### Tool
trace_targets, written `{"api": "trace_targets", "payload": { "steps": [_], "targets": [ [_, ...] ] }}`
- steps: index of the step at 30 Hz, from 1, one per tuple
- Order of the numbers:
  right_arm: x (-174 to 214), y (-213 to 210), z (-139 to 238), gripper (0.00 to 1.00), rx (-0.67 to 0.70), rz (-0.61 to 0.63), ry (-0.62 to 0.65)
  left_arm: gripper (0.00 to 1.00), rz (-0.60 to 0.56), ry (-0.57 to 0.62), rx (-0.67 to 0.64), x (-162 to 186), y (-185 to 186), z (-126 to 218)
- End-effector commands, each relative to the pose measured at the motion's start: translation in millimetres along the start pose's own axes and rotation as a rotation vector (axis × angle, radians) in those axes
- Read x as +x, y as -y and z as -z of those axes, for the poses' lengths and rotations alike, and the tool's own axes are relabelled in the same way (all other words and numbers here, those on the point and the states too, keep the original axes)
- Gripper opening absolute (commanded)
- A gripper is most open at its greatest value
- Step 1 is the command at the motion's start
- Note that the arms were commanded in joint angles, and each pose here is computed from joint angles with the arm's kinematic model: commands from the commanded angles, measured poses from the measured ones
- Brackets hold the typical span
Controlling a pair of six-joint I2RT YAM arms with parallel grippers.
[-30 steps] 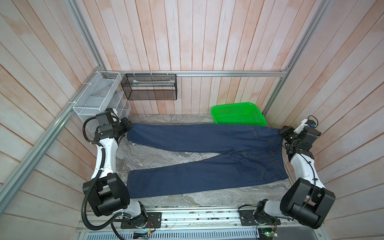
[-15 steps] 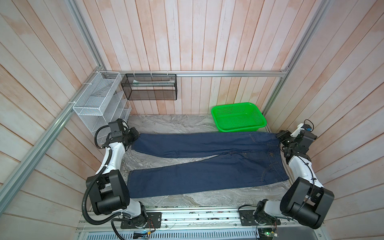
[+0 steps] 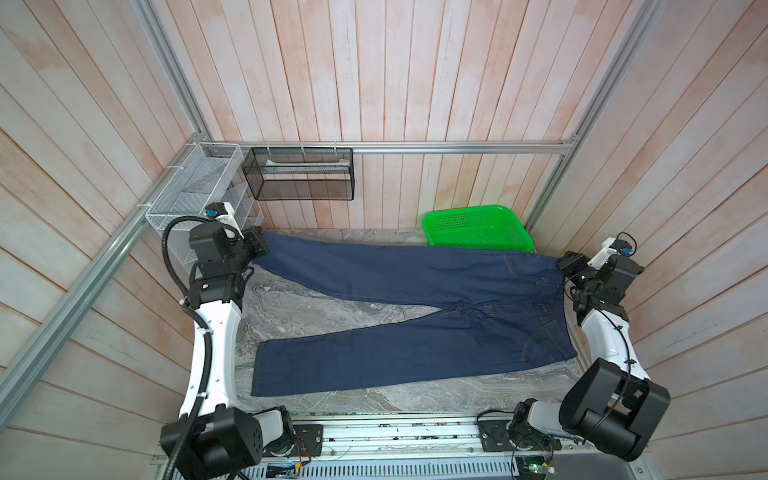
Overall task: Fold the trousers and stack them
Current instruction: 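Drag the far edges toward the robot with both grippers, folding the jeans lengthwise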
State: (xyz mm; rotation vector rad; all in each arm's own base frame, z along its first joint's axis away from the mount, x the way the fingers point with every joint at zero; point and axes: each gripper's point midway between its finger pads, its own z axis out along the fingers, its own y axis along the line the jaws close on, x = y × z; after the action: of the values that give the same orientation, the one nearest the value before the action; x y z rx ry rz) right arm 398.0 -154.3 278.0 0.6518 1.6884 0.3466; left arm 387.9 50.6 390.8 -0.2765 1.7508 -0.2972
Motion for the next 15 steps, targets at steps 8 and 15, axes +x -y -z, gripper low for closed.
{"api": "trace_targets", "payload": {
  "steps": [8,15],
  "targets": [
    [25,20,62,0.0,0.102,0.177,0.086,0.0,0.032,0.084,-0.238,61,-57,59],
    [27,59,103,0.0,0.274,0.143,0.157,0.0,0.1,0.129,-0.403,94,-89,84]
  ]
}}
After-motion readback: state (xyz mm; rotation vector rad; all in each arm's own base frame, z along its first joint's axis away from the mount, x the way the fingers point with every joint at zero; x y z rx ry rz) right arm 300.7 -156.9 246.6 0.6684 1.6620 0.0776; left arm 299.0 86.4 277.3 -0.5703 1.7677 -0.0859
